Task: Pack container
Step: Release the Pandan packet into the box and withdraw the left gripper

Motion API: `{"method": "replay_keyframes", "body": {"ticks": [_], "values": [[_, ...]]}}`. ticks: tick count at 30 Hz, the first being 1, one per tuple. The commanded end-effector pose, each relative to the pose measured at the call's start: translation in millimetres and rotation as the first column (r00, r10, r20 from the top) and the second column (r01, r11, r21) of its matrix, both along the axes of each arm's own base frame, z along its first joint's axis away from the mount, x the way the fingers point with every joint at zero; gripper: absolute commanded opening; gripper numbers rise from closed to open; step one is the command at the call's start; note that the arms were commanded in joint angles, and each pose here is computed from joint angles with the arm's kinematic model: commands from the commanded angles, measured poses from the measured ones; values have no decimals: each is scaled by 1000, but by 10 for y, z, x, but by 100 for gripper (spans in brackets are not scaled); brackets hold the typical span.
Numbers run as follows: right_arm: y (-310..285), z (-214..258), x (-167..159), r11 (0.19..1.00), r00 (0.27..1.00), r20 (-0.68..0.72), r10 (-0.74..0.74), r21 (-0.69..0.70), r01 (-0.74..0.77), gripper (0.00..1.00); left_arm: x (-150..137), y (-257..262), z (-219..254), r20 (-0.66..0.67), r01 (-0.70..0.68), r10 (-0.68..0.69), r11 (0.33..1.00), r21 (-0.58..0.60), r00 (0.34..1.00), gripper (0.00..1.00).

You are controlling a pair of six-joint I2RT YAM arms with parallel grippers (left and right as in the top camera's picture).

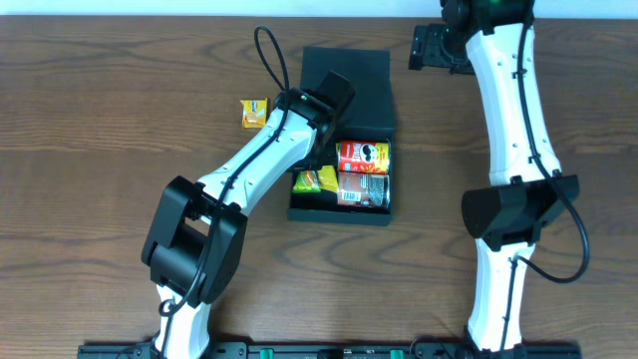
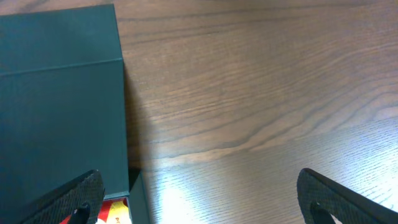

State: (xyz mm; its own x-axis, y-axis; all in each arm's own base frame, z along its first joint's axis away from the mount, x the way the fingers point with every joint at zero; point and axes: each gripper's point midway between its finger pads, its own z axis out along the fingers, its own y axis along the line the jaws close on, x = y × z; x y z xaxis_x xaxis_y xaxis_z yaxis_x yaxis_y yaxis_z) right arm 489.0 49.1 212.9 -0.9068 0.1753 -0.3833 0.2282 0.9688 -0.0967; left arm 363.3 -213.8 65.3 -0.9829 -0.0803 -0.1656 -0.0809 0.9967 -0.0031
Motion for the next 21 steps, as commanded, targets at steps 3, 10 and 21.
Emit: {"method": "replay_keyframes", "body": {"ticks": [3, 10, 21], "values": [[-16, 60, 8, 1000, 1000, 15, 8, -5, -8, 99, 57, 48, 46, 27, -19, 18, 1000, 22, 999, 18], [-16, 60, 9, 1000, 1000, 15, 8, -5, -8, 99, 72, 65, 50, 35, -21, 20, 999, 31, 999, 29], [-12, 69, 32, 1000, 1000, 26, 8, -3, -8, 99, 694, -35, 1593, 431, 91, -73, 996, -20, 899, 54]]}}
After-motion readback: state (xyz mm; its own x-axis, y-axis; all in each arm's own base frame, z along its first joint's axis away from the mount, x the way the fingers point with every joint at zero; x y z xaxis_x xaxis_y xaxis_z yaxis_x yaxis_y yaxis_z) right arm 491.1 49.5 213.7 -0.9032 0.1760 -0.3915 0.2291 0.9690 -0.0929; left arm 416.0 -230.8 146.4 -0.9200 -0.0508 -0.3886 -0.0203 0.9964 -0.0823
